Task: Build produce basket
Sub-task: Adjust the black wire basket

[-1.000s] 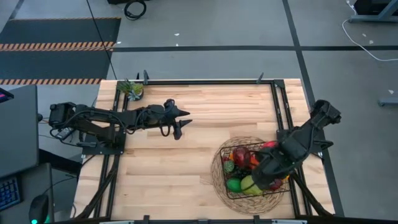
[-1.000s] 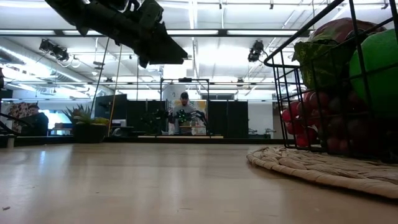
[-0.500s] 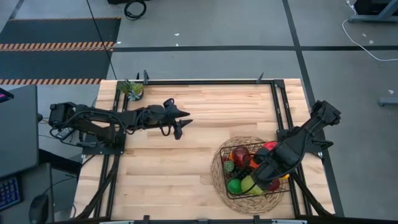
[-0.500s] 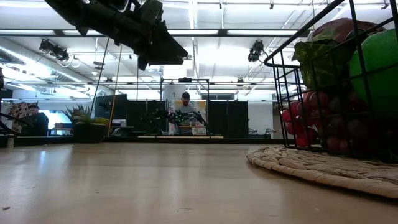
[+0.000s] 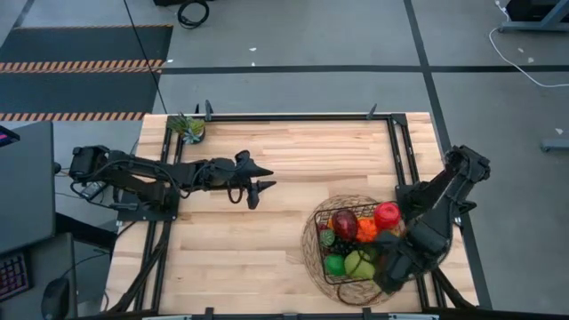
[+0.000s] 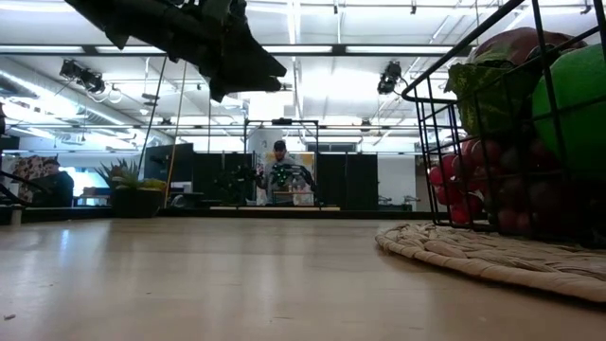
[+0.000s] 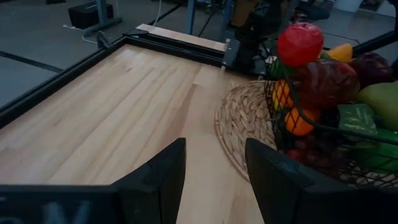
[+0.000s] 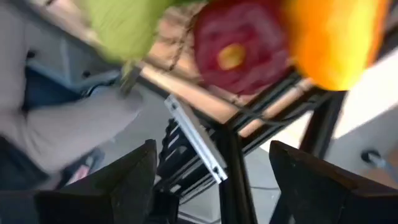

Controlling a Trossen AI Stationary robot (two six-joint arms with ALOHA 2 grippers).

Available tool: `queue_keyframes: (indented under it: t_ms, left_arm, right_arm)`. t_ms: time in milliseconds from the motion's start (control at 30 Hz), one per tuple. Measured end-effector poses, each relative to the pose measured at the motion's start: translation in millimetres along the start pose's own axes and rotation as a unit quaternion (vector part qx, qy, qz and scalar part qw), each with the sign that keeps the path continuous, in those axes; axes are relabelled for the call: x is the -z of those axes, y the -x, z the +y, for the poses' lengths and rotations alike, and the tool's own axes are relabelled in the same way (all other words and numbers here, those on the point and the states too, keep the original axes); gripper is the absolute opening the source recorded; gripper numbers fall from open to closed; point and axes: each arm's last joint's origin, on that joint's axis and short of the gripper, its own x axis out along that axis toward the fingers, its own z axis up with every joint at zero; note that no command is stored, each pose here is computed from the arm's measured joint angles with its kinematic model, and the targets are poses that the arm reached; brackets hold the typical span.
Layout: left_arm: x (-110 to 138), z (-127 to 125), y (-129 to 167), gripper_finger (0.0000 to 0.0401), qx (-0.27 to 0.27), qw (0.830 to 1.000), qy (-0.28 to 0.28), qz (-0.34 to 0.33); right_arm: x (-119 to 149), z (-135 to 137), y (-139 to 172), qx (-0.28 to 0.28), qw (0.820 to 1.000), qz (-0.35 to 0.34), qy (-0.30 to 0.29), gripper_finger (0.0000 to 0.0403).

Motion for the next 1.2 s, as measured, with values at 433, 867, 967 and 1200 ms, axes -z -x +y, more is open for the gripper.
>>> queue_keyframes:
  t_ms: [433,867,967,1200]
  left_arm:
    - [0.5,-2.4,0.5,0.0172,0.004,1.0,0.008,0.0]
    - [0.6,-2.4,0.5,0.0172,0.004,1.0,0.008,0.001]
    - [0.7,-2.4,0.5,0.0172,0.004,1.0,0.007,0.001]
    - [0.8,-2.0,0.4,0.0172,0.003,1.0,0.007,0.001]
  right_arm:
    - [24.5,-21.4,-35.3,0.075,0.974,-0.081,0.197,0.0281]
    - [14.2,-27.2,-67.6,0.101,0.96,-0.071,0.252,0.0279]
    - [15.5,-25.6,-68.2,0.091,0.964,-0.065,0.242,0.0279]
    - [17.0,-22.9,-68.9,0.075,0.968,-0.055,0.231,0.0279]
